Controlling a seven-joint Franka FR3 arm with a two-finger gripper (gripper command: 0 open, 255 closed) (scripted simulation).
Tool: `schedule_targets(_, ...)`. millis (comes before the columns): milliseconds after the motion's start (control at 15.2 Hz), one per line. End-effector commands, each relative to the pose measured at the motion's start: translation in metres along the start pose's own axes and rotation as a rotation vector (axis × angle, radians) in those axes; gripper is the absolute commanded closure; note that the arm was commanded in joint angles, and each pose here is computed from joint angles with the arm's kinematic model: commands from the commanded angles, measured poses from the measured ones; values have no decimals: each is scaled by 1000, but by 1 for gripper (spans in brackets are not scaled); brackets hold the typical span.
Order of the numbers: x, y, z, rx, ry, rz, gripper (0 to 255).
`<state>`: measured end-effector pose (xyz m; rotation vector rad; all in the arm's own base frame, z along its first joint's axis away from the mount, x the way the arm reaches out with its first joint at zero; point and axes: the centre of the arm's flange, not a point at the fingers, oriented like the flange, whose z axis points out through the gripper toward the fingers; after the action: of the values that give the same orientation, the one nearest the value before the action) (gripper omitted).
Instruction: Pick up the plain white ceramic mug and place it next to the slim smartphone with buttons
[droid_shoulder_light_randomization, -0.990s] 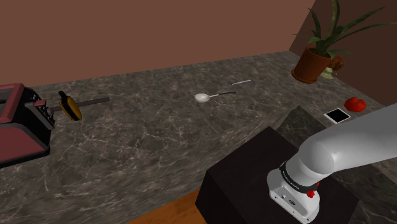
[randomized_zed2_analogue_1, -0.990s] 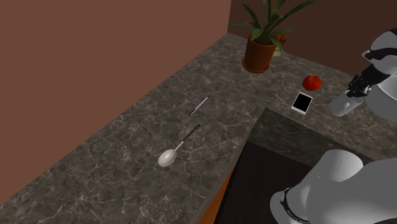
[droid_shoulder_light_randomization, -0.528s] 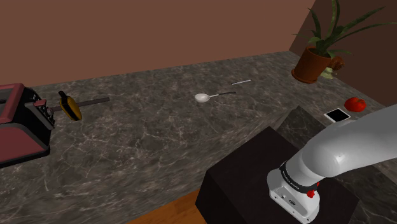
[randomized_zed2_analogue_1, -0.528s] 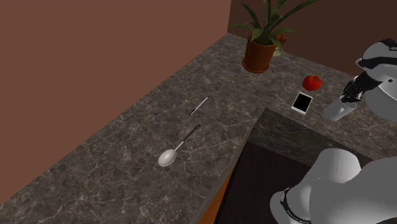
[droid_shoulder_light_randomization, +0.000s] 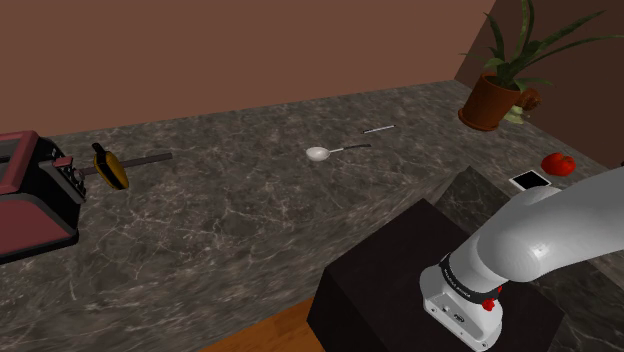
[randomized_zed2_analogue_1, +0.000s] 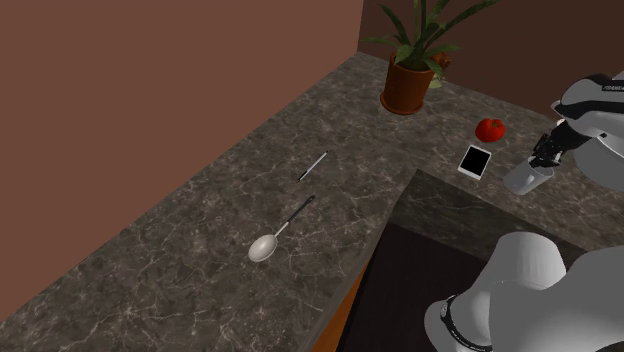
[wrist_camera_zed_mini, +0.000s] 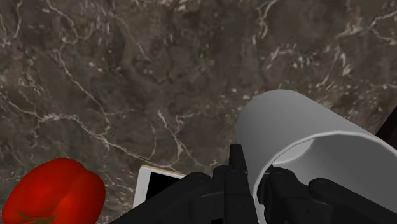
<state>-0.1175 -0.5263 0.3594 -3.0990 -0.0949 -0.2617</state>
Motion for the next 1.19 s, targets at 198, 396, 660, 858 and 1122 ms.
schedule_targets(198, 0, 0, 0, 0, 0, 0, 255)
schedule_targets(396, 0, 0, 0, 0, 0, 0, 0)
schedule_targets(660, 0, 0, -13, 0, 0, 0, 0)
schedule_targets(858, 0, 0, -50, 0, 0, 0, 0)
schedule_targets(1122, 0, 0, -50, 0, 0, 0, 0)
